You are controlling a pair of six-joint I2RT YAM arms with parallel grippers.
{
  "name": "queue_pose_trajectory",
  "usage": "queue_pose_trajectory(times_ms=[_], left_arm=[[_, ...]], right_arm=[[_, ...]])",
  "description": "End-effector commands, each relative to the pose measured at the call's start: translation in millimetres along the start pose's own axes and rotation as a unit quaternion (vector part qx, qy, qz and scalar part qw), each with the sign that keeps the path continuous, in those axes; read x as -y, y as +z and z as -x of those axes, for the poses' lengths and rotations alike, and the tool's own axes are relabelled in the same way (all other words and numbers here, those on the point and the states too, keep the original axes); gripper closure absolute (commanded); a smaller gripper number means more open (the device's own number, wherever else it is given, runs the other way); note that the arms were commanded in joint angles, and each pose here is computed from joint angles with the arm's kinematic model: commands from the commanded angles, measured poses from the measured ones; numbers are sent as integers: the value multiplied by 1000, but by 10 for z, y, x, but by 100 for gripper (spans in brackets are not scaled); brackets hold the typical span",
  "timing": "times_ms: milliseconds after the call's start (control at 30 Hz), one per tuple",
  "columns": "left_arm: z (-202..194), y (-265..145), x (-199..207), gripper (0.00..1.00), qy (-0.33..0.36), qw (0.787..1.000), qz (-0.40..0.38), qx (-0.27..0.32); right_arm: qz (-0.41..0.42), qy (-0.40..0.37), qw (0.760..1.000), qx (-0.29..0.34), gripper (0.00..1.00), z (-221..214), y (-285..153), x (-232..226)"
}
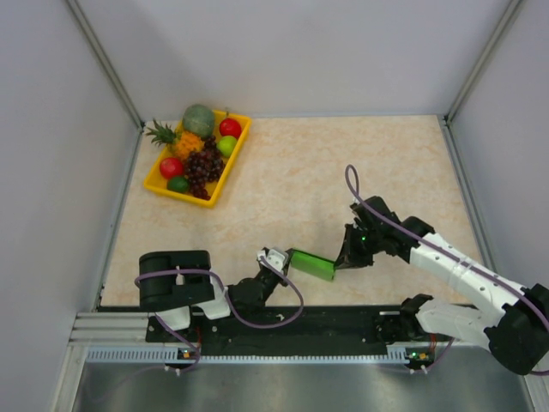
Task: Fold the paper box
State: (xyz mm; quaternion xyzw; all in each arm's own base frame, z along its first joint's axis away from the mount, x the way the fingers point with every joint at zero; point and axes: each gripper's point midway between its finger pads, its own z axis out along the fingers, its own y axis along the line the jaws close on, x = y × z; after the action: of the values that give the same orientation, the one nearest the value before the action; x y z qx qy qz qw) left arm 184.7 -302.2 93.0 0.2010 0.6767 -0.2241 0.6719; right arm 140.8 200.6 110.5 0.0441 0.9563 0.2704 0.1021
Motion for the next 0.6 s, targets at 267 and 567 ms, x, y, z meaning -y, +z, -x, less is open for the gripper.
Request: queue_pose_trajectory(times_ms=[267, 567], left_arm=[[-20, -39, 156, 100, -9, 999, -37, 8], [-12, -47, 142, 100, -11, 999, -35, 10]], right_arm=[[-54, -78, 994, 45, 74, 126, -200, -30], [-142, -126, 981, 51, 74, 104, -131, 73]])
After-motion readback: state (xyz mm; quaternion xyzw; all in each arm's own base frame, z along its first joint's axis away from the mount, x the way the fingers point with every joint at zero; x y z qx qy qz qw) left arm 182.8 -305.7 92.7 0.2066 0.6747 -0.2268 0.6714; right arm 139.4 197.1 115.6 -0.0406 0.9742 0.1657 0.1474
